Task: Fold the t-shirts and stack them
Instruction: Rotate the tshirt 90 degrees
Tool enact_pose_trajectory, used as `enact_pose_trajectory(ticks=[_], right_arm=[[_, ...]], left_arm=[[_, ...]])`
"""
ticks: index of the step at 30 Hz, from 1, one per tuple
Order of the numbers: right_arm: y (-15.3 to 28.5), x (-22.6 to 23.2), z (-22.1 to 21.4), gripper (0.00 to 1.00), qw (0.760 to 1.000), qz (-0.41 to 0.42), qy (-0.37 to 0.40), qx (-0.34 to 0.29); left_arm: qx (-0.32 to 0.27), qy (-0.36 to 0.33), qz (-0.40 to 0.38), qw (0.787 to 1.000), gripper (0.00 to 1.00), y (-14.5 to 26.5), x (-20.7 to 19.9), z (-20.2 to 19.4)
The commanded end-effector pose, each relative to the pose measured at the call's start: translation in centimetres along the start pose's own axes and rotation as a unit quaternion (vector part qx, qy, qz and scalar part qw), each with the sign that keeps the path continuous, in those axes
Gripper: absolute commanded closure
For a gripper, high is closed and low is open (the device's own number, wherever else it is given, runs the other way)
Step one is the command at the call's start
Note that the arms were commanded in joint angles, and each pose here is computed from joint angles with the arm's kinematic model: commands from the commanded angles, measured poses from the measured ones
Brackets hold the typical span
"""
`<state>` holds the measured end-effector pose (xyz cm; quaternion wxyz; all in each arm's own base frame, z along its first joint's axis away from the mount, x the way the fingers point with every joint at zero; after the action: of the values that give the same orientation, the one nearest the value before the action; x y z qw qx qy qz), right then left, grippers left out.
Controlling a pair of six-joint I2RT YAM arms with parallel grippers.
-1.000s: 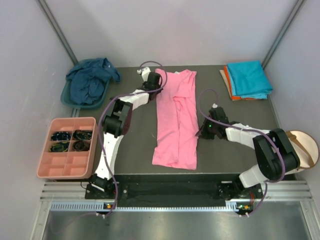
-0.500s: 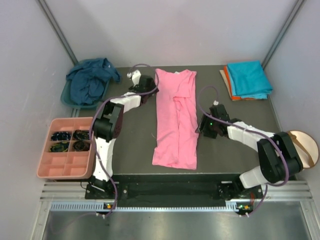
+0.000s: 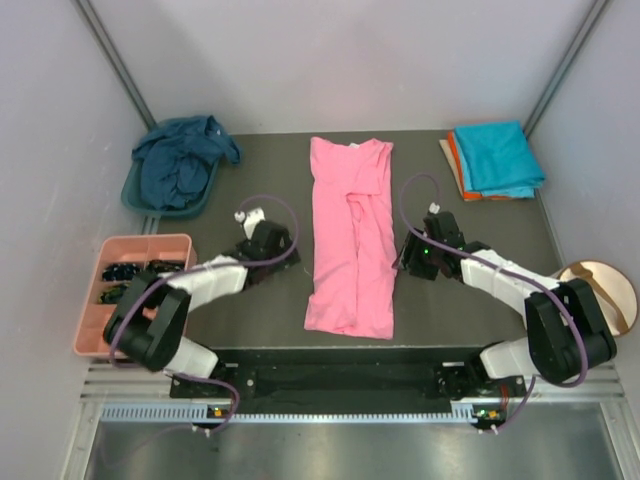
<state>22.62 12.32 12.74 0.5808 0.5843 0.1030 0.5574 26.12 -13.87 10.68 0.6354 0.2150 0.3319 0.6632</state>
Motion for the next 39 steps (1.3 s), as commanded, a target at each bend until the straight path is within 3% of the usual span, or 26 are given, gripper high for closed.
enact_pose_trajectory(ticks=[1,8,17,28,31,32,35,38,39], right_arm=[[0.1,0.0,-0.1,0.46,1.0,0.021,-0.002,0.004],[0.1,-0.3,-0.5,0.46,0.999,0.028,-0.019,0.005],[0.0,-0.7,-0.7,0.46,1.0,0.02,-0.02,0.008],[-0.2,-0.8,-0.9,0.46,0.999,0.02,-0.023,0.011],[-0.2,-0.8,-0.9,0.46,0.999,0.019,-0.024,0.012],[-0.2,-0.9,-0.9,0.46,0.999,0.018,-0.023,0.012],[-0.2,-0.9,-0.9,0.46,1.0,0.018,-0.023,0.013],[-0.1,-0.9,-0.9,0.46,1.0,0.017,-0.022,0.011],[-0.2,-1.0,-0.9,0.46,1.0,0.015,-0.023,0.011]], left_arm=[[0.034,-0.027,-0.046,0.998,0.07,4.0,0.3,-3.6],[0.072,-0.039,-0.089,0.993,0.12,6.5,1.3,-6.6],[0.073,-0.093,-0.209,0.971,0.17,8.6,-1.8,-7.5],[0.108,-0.136,-0.233,0.957,0.19,9.7,-2.7,-10.1],[0.114,-0.147,-0.233,0.955,0.33,9.7,-3.0,-10.3],[0.115,-0.151,-0.233,0.954,0.44,9.7,-3.0,-10.4],[0.118,-0.155,-0.233,0.953,0.63,9.6,-3.0,-10.6],[0.122,-0.157,-0.235,0.952,0.76,9.5,-3.1,-10.8],[0.121,-0.156,-0.235,0.952,0.86,9.5,-3.1,-10.8]])
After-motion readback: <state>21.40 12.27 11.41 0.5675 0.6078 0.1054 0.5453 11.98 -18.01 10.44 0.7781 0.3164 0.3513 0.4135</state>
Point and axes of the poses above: each gripper's point midway between its finger pads, its own y axis back along the fingers, its own x axis along the line the jaws close on, z = x × y, the point moved 10 cm from there along y, back along the fingers, and after that the axes turned 15 degrees about -y, right-handed, at the moved point
